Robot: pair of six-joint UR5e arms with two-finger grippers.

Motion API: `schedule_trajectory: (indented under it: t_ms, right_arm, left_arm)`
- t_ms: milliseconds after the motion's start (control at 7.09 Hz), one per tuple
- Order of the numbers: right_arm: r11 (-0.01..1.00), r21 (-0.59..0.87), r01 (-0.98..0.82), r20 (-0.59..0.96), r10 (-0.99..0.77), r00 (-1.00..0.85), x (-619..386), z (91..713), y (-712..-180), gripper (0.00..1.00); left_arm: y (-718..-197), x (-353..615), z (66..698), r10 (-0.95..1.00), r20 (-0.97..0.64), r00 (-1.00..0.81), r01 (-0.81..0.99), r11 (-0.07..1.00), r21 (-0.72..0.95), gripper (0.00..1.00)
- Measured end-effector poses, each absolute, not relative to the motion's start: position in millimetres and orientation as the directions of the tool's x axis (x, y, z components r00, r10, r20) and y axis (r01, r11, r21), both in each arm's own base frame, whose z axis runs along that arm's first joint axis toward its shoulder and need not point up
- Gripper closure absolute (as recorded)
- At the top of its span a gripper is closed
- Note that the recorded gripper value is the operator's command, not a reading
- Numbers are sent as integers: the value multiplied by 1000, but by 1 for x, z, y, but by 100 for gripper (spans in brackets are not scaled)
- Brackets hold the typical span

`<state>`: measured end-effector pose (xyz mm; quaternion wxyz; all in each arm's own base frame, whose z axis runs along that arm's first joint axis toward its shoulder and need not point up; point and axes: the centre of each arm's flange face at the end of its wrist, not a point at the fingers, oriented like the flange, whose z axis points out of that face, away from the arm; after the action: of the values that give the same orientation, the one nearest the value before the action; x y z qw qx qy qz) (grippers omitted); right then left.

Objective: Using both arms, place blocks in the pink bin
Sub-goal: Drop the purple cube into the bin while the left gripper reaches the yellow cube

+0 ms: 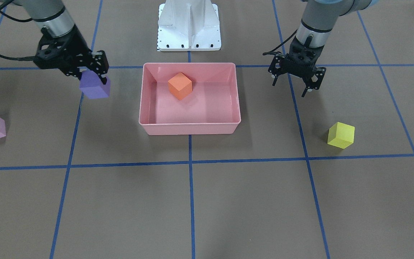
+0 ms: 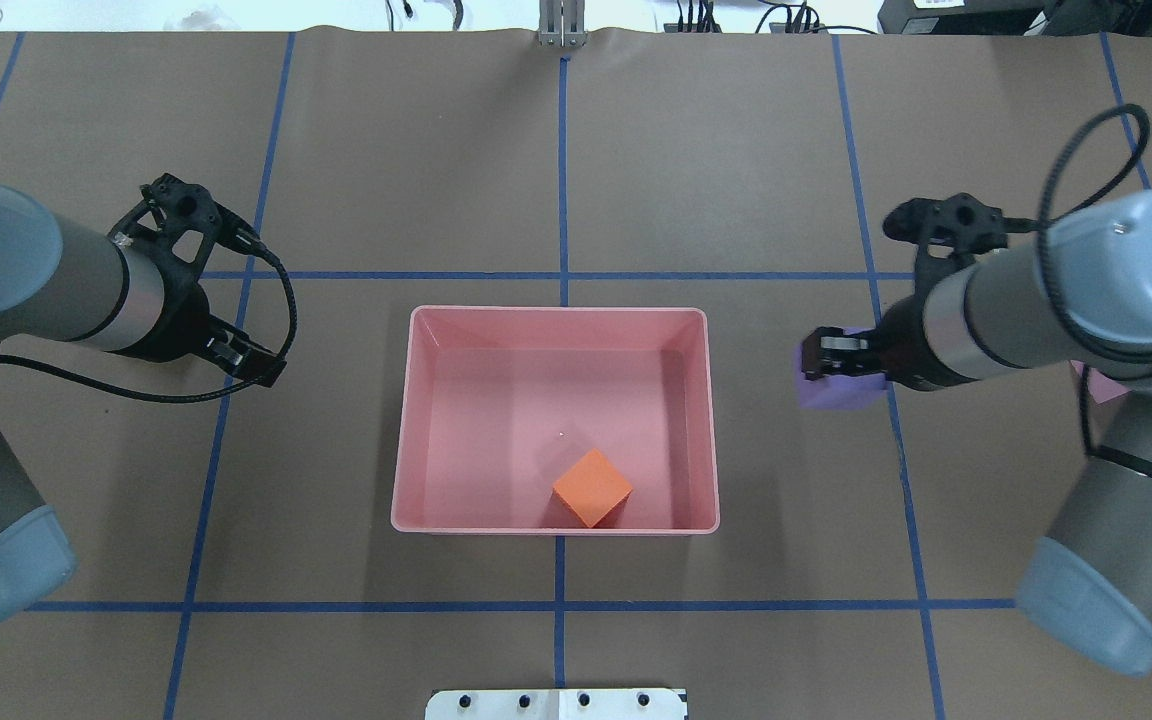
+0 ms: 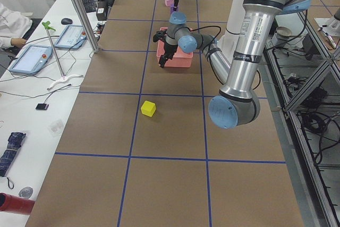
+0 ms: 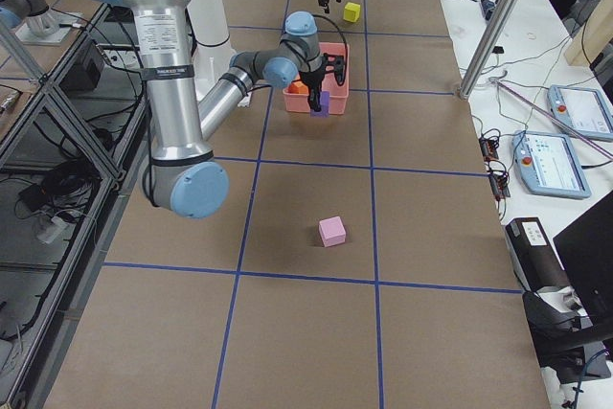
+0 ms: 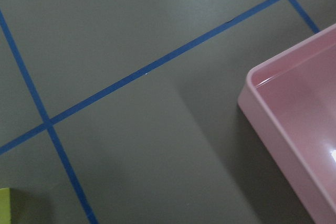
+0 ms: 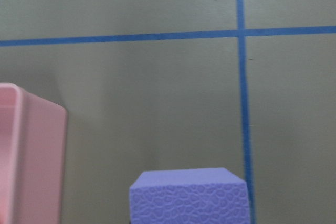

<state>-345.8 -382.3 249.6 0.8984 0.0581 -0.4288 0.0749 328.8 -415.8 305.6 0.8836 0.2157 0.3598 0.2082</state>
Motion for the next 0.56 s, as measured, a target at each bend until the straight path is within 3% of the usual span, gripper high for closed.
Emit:
schedule_trajectory:
  t_ms: [282,423,564]
  right_arm:
    - [970,-30,-240,754,179,632,-414,156,-386,100]
    - [965,-43,-258,744,203,636,-444,133,-386,1]
    - [959,-50,-280,735,225,639,-468,118,-387,0]
  left_arm:
    - [-436,315,370,567,-543,619,-224,791,570,0]
    - [-455,303,412,594,-536,600,-242,774,585,0]
    - [-474,287,449,612,-534,583,-257,763,593,0]
